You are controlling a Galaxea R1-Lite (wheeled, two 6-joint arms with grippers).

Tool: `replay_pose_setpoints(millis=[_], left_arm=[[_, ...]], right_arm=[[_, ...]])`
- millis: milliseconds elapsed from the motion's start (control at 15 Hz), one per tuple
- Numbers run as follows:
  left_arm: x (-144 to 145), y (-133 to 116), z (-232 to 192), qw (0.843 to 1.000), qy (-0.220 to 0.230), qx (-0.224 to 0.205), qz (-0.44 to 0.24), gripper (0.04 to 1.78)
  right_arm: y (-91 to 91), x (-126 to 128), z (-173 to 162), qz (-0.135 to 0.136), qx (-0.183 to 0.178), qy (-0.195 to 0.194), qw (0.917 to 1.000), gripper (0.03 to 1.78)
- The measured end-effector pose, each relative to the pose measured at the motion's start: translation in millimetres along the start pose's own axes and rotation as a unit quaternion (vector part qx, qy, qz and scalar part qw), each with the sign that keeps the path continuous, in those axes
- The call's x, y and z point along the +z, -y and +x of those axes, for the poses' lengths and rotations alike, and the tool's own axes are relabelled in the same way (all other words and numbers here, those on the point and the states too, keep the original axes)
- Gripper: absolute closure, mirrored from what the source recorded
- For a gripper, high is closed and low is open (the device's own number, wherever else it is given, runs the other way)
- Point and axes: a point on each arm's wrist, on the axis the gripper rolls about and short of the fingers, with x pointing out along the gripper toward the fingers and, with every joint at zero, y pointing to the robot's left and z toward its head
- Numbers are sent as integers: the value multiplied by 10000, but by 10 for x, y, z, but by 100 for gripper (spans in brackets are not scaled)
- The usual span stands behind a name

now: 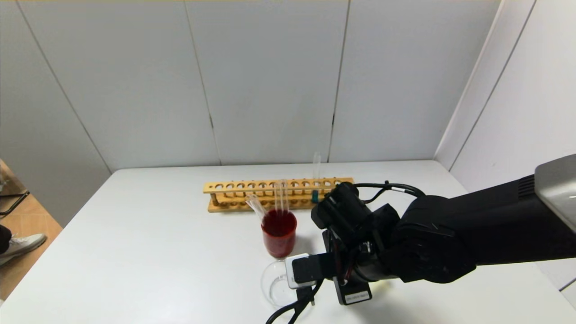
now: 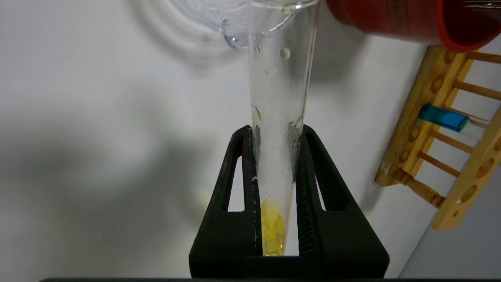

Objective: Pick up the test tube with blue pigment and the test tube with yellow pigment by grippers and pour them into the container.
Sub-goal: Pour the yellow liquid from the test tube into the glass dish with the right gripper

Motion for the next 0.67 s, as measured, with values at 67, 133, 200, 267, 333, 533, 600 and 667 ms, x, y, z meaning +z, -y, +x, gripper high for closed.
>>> replay_pose_setpoints(millis=[67, 133, 200, 267, 333, 533, 600, 667], left_arm=[[0, 0, 0, 10000, 0, 1, -1, 7], [0, 0, 0, 10000, 0, 1, -1, 7], [0, 0, 0, 10000, 2, 1, -3, 7], [0, 0, 0, 10000, 2, 1, -1, 7], [0, 0, 0, 10000, 2, -1, -1, 7], [0, 0, 0, 10000, 2, 3, -1, 7], [0, 0, 0, 10000, 0, 1, -3, 7], [0, 0, 0, 10000, 0, 1, -1, 7]], right_arm=[[5, 4, 11, -54, 29, -33, 10000, 147], [14, 11, 15, -93, 45, -76, 9999, 147], [32, 22, 17, -141, 1, -155, 9998, 147], [53, 35, 22, -208, -68, -258, 9994, 147], [74, 52, 34, -289, -140, -348, 9989, 147], [107, 104, 78, -500, -240, -523, 9971, 147], [112, 120, 95, -545, -263, -578, 9965, 147], [117, 135, 109, -609, -282, -618, 9958, 147]])
